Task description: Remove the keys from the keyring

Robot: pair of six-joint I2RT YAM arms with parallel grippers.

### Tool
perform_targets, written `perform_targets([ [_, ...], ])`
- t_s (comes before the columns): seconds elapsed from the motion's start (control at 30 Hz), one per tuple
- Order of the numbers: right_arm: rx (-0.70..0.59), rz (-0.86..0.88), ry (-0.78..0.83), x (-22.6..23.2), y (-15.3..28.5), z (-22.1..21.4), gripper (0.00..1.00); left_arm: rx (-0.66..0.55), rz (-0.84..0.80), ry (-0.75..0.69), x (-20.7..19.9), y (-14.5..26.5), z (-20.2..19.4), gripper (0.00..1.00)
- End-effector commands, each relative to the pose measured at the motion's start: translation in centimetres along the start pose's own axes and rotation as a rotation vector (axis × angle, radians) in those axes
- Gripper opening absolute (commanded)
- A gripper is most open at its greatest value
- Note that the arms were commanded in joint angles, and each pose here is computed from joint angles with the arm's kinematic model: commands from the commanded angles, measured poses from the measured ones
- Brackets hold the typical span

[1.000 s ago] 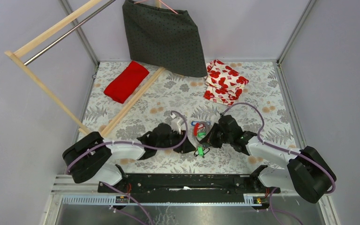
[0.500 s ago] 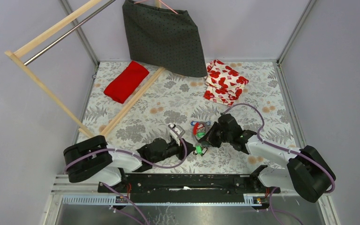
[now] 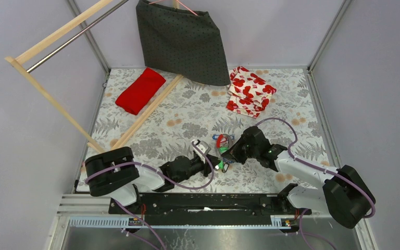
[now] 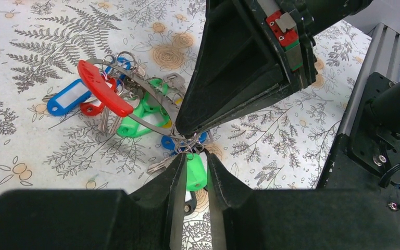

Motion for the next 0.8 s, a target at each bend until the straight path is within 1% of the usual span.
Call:
perform_targets([
  [0.0,-0.053,0.036,-0.054,1.7,0.8,0.5,0.00,-0.107,0.002,-0.018,-0.4,-1.3,2.2,0.23],
  [0.2,-0.051,0.040,-0.065,1.9,0.8,0.5,0.00,-0.102,0.003,-0.016,-0.7,-1.8,1.7,0.21],
  [0.5,-0.034,0.060,-0.069,2.1,0.8,0.3,0.00,-0.104,0.051,-0.022,-0.4,-2.5,1.3,0.17],
  [0.77,-0.023,0.057,-0.065,1.9,0.8,0.2,0.00,-0.101,0.068,-0.022,-0.3,-2.7,0.9,0.11],
])
Point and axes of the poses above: each gripper's point midway between its finger pads, its own y axis back along the fingers, its own x axis along the line the jaws close on, z = x × y, the point moved 7 cm from there along y, back along the fingers, and after that the axes turned 12 degrees about -y, right-handed, at the moved point
